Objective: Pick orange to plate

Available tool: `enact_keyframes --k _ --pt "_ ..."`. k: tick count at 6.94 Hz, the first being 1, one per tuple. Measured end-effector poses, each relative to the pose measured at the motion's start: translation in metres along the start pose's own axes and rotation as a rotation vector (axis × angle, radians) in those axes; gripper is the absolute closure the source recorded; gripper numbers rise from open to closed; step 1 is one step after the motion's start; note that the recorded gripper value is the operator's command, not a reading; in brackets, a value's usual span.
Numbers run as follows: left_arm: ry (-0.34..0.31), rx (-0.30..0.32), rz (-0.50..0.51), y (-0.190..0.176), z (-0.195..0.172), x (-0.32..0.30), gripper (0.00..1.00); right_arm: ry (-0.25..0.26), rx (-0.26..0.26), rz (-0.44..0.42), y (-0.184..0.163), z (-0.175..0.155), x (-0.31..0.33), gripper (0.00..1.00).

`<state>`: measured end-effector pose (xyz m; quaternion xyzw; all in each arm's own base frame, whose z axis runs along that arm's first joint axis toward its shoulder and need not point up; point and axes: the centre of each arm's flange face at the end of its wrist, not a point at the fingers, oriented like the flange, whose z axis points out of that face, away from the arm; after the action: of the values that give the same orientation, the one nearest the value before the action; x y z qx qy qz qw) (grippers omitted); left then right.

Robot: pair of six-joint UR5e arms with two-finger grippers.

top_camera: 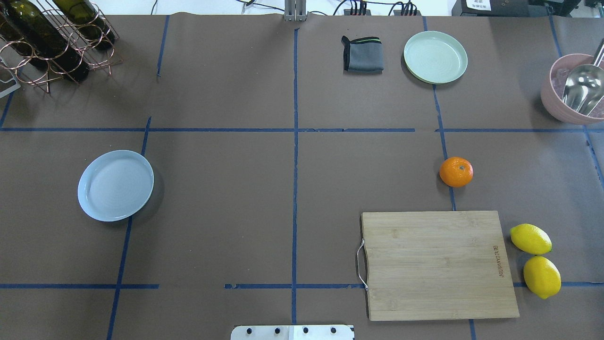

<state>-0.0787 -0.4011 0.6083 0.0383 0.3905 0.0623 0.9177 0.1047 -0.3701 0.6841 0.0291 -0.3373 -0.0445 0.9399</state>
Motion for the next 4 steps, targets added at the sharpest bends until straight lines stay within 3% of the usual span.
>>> enact_keyframes --k 4 --pt "0.006 0.007 0.001 0.0020 -0.0018 0.0009 0.00 -0.005 0.007 -0.004 -0.0024 -0.0032 -0.0028 0.00"
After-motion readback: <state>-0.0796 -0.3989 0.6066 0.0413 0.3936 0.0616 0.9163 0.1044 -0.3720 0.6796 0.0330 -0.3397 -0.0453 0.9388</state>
